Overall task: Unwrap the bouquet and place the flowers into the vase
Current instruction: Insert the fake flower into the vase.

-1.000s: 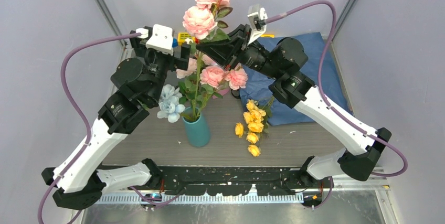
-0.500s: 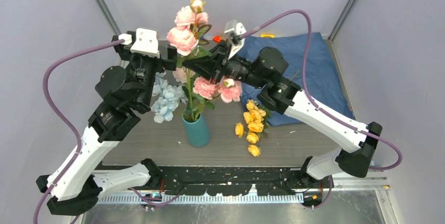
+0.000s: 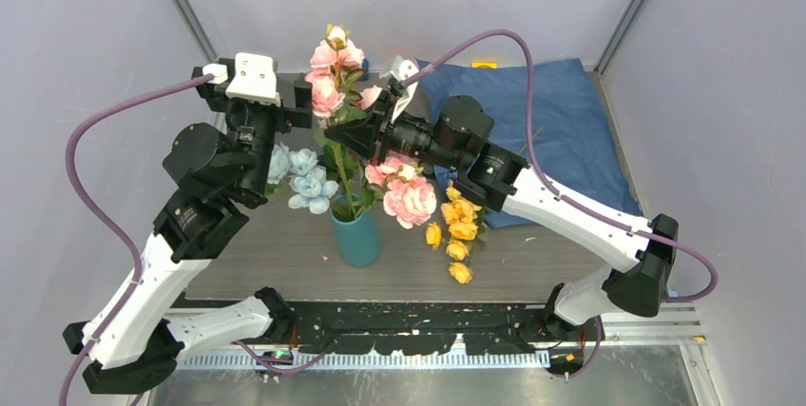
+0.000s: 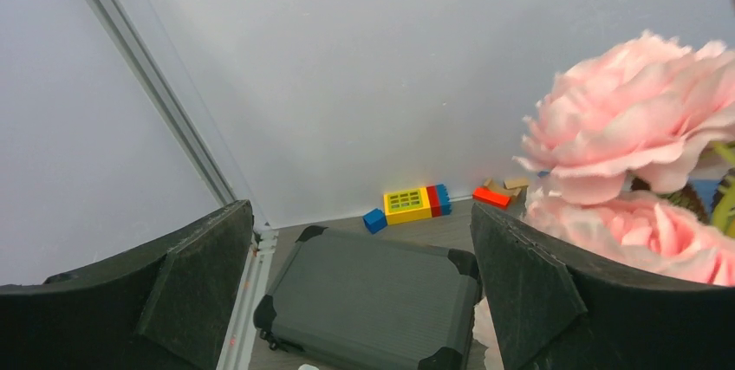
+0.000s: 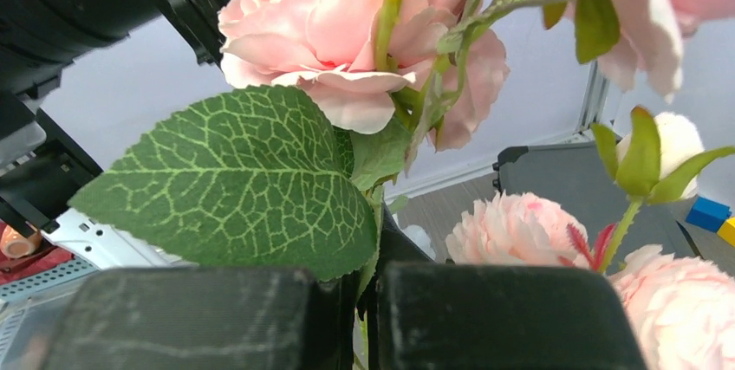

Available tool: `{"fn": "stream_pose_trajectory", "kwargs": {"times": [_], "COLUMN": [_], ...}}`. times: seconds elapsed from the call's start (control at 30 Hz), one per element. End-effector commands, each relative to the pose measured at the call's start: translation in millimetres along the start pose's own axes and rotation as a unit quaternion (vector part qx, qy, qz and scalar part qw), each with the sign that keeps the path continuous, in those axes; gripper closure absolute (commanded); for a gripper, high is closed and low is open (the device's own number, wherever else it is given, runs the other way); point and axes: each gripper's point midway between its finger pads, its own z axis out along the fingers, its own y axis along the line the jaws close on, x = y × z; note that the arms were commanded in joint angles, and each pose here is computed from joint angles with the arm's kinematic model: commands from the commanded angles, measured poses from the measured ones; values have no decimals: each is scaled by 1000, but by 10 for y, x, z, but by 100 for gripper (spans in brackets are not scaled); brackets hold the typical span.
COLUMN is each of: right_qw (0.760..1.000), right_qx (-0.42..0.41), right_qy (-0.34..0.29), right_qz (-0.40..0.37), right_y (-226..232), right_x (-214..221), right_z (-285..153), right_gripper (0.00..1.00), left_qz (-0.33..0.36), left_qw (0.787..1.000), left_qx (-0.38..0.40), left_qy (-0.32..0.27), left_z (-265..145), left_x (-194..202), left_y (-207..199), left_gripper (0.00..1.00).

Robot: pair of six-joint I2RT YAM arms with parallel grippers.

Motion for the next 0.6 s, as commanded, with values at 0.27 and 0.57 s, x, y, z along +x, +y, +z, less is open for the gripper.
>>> {"fn": "stream_pose_trajectory", "kwargs": {"times": [0.27, 0.57], "right_qw": [1000, 1000], "right_qx": [9, 15], "right_qy": [27, 25], "right_qz": [10, 9], "right_y": [-11, -21], "right_x": [299, 292], "right_z": [-26, -62], "right_gripper": [97, 74], "left_qz": [-16, -16], "left_qw": [999, 999], "left_qx": [-22, -21], "left_qy": [-28, -28], "left_z": [-25, -20], "left_x": [-167, -168], "left_y": [144, 135], "left_gripper": [0, 0]}}
